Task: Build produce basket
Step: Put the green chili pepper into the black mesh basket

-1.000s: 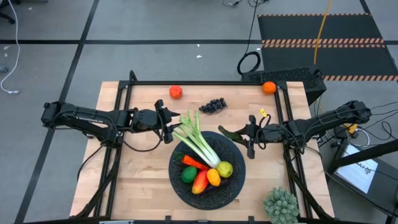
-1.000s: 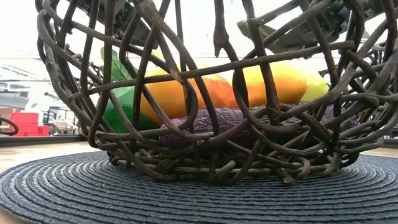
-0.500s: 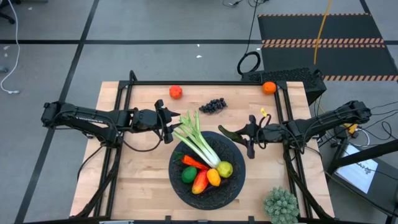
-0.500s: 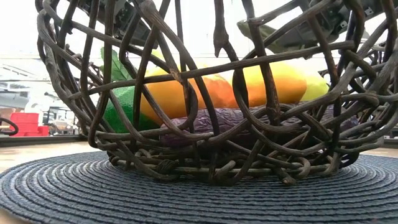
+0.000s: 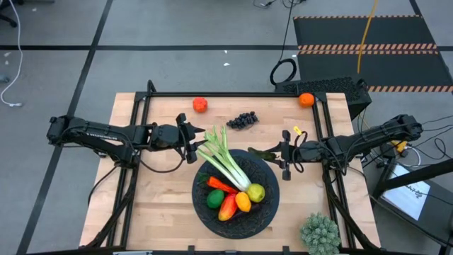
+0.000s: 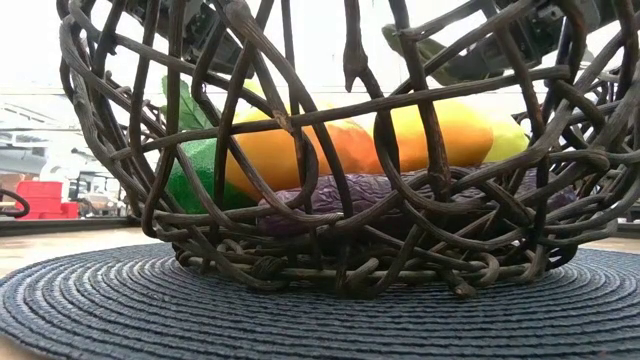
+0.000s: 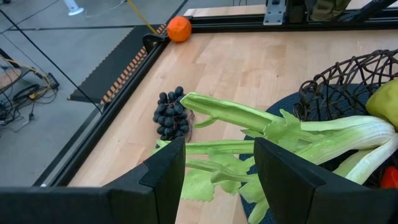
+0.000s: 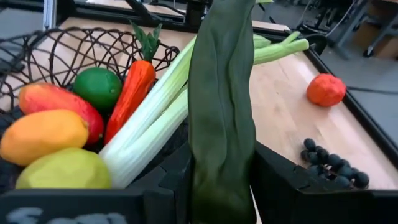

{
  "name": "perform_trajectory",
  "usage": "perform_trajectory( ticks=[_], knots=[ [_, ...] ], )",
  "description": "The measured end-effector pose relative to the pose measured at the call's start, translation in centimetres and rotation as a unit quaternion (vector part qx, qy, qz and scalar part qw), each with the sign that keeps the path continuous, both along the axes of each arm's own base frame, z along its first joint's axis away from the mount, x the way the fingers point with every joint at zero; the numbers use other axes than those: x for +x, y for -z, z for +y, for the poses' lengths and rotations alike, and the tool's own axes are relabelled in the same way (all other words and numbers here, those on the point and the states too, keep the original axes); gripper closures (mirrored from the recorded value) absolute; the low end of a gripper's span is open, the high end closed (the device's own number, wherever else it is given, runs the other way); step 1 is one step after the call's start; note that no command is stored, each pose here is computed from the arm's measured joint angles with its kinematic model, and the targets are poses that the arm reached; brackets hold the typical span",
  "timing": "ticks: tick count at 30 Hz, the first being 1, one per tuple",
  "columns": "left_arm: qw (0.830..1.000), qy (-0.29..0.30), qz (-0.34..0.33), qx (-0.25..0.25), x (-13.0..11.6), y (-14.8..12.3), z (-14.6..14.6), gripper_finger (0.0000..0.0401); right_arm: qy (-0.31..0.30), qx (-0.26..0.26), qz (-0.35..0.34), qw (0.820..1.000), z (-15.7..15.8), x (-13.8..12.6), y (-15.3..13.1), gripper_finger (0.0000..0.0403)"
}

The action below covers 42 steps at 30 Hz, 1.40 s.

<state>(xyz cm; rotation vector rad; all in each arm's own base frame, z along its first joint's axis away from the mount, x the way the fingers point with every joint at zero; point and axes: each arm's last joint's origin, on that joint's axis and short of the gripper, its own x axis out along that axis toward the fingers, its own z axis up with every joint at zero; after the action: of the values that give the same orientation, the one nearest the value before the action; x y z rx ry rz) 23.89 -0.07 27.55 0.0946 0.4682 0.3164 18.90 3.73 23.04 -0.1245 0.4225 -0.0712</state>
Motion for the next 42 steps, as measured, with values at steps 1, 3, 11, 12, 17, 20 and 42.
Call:
perform_trajectory(
  ticks=[1,3,11,12,17,20,42],
  knots=[
    [1.0,0.0,0.0,0.0,0.0,0.0,0.0,0.021,-0.002,-0.006,0.001,1.0,0.0,0.0,0.0,0.0277],
    [1.0,0.0,0.0,0.001,0.0,0.0,0.0,0.021,-0.006,-0.013,0.001,1.0,0.0,0.0,0.0,0.0277],
    [1.0,0.001,0.001,0.003,0.0,0.0,0.0,0.021,-0.001,0.024,-0.046,0.999,0.2,0.3,-0.8,0.0277],
    [1.0,0.001,0.001,0.003,0.0,0.0,0.0,0.021,-0.004,0.032,-0.056,0.998,0.3,0.4,-1.0,0.0277],
    [1.0,0.0,0.0,0.001,0.0,0.0,0.0,0.021,-0.038,0.052,-0.078,0.995,1.1,0.8,-1.2,0.0277],
    [1.0,0.0,0.0,0.001,0.0,0.0,0.0,0.021,-0.042,0.054,-0.085,0.994,1.5,1.4,-1.0,0.0277],
    [1.0,-0.001,0.007,-0.001,-0.1,0.1,0.0,0.021,-0.143,0.154,-0.006,0.978,3.3,7.0,3.5,0.0277]
  ],
)
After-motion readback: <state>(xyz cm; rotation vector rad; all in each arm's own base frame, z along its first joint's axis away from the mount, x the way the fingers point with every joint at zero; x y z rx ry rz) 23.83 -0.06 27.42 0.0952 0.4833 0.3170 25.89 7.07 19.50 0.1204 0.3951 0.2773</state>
